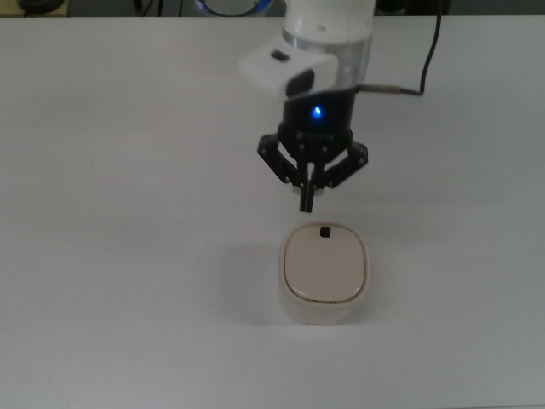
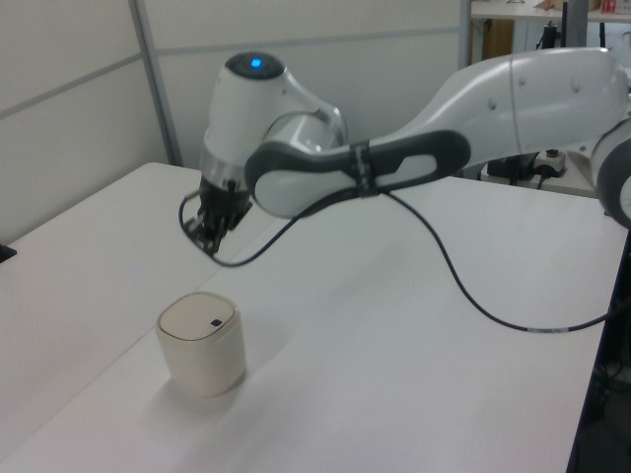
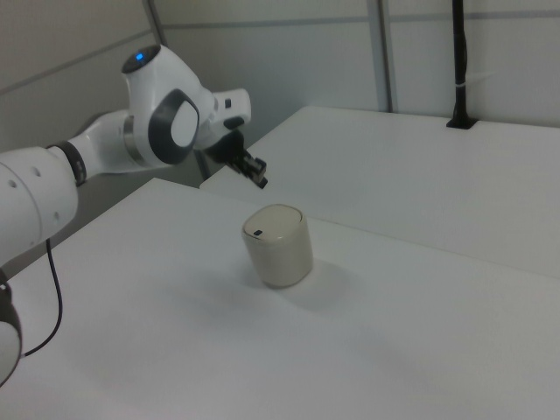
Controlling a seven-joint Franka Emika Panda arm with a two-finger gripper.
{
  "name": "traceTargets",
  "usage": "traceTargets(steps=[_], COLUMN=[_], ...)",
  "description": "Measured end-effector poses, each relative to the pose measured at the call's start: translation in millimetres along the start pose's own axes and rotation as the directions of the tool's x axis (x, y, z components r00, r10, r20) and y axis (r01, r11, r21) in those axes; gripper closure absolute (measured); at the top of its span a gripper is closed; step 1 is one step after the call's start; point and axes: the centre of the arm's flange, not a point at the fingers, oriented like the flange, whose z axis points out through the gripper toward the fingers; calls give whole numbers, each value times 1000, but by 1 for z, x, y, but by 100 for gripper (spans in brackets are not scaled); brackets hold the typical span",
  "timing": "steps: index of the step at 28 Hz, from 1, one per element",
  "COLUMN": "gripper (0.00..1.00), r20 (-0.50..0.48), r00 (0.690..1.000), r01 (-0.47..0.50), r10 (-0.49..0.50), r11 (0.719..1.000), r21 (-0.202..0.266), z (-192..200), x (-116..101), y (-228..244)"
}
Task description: Close the trash can
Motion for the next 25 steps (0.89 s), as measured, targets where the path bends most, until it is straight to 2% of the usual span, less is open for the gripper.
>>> traceTargets(steps=[4,7,8,10,11,13,17,18,23,24,25], gripper=[81,70,63,58,55,42,31,24,8,0,0], r20=[-14,81,134,209,248,333,443,481,567,579,585], r00=[1000,997,991,977,968,940,887,865,805,796,792], r01=[-17,6,24,41,49,73,125,142,179,181,181], r10=[17,-2,-17,-32,-42,-71,-127,-142,-173,-174,-173], r11=[1000,999,998,999,999,997,992,989,983,982,982], r21=[-18,-52,-53,-36,-23,6,32,36,45,46,46], z=[-30,-38,-40,-44,-46,-55,-78,-87,-117,-123,-126], x=[6,-2,-8,-15,-18,-25,-38,-43,-59,-61,-62], y=[18,29,33,40,45,63,92,100,122,129,135])
